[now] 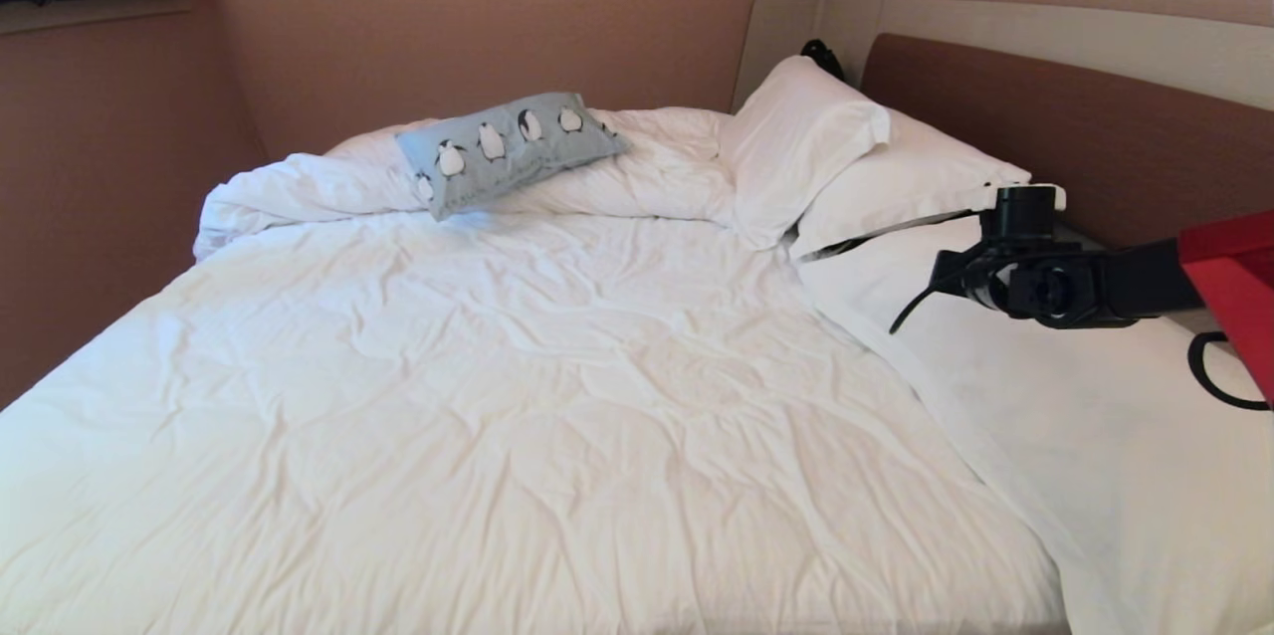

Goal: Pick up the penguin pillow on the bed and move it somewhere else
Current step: Place the pillow at the bedside

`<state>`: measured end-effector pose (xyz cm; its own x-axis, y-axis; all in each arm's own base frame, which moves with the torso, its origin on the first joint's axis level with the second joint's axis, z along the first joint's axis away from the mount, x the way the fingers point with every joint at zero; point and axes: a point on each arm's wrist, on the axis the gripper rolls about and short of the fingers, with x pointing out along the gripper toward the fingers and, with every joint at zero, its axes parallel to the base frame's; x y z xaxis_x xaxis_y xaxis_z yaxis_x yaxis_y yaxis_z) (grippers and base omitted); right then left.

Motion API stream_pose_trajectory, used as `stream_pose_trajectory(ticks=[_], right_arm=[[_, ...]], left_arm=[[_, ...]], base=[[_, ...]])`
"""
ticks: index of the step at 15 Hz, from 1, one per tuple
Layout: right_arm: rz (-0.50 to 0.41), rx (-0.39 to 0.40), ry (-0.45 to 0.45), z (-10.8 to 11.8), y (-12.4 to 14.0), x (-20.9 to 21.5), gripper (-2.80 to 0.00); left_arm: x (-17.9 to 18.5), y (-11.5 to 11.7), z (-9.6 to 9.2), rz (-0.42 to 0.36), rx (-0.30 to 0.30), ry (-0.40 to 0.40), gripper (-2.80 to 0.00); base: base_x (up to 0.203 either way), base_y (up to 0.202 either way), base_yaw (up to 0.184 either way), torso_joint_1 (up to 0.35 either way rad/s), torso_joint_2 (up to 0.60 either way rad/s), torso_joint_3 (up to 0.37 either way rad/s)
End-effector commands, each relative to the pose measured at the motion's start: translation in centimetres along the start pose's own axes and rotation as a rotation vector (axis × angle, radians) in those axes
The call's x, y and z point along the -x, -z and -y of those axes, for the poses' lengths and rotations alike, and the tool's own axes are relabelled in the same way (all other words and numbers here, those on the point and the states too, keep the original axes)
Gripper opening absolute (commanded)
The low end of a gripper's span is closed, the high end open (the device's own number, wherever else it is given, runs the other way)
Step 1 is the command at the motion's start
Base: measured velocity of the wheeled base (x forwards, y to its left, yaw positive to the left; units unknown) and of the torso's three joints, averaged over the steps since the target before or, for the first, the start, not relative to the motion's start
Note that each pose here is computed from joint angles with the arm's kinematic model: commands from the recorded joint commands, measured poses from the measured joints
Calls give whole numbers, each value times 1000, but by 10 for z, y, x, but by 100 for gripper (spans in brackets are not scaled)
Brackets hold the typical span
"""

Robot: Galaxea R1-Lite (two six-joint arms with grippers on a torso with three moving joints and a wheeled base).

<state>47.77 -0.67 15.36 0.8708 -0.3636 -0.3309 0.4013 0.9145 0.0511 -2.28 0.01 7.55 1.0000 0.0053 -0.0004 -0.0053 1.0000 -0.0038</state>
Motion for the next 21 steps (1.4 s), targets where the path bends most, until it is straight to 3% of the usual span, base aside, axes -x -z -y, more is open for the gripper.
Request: stream_pose_trajectory(ticks=[1,4,8,16,21], right_arm=[[-67,108,7,-7,29,-24,-280],[-90,222,4,-11,50,-47,-280],[-89,310,-3,-15,64,-67,-280],[-113,342,6,-11,89,-88,-280],[-30,359,66,13,70,-96,-280]], left_arm=[[0,0,0,0,1,-1,-280],[0,0,0,0,1,-1,-280],[0,0,0,0,1,-1,-280],[0,0,0,0,1,-1,-280],[0,0,0,0,1,-1,-280]], base=[[0,0,0,0,0,0],[0,0,0,0,0,0],[0,0,0,0,0,0],[0,0,0,0,0,0],[0,0,0,0,0,0]])
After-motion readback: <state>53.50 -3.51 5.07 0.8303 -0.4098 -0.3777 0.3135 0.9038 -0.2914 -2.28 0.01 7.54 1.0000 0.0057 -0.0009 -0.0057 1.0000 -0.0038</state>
